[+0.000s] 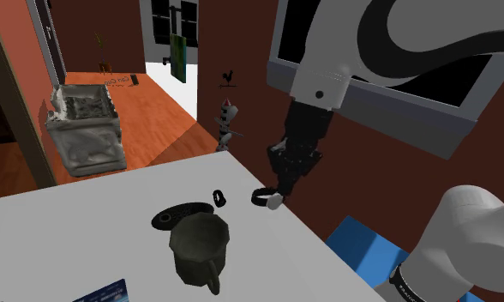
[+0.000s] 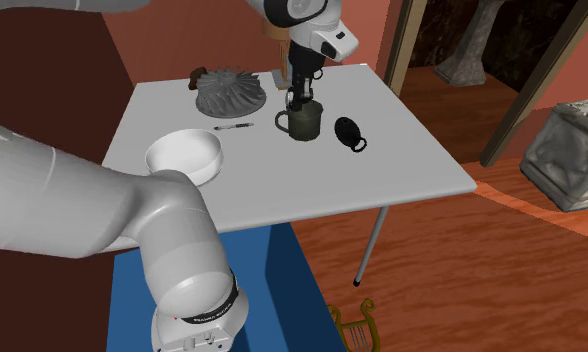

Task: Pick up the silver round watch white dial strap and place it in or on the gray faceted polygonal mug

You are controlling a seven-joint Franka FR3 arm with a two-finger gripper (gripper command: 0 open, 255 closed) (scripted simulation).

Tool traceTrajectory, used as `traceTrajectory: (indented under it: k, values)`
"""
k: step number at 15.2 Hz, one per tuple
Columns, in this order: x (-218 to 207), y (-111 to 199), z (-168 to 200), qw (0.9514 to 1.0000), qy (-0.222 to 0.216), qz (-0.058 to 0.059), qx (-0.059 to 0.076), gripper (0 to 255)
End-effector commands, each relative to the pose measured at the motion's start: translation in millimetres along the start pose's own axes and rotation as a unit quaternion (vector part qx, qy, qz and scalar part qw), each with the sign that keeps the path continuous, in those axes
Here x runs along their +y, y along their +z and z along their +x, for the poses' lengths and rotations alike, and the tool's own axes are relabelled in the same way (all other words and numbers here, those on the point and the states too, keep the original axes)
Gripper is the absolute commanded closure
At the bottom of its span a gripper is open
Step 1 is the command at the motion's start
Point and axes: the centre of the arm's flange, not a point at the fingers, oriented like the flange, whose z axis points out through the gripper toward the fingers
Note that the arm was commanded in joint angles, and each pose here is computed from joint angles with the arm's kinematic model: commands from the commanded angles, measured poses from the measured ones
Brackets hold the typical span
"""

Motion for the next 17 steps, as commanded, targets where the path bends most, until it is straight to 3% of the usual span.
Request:
traceTrajectory:
  k: [1, 8, 17]
  values:
    - [-27, 2, 7, 1.0, 0.0, 0.001, 0.0, 255]
    - [-111, 11, 35, 1.0, 0.0, 0.001, 0.0, 255]
    - [-100, 57, 40, 1.0, 0.0, 0.001, 0.0, 255]
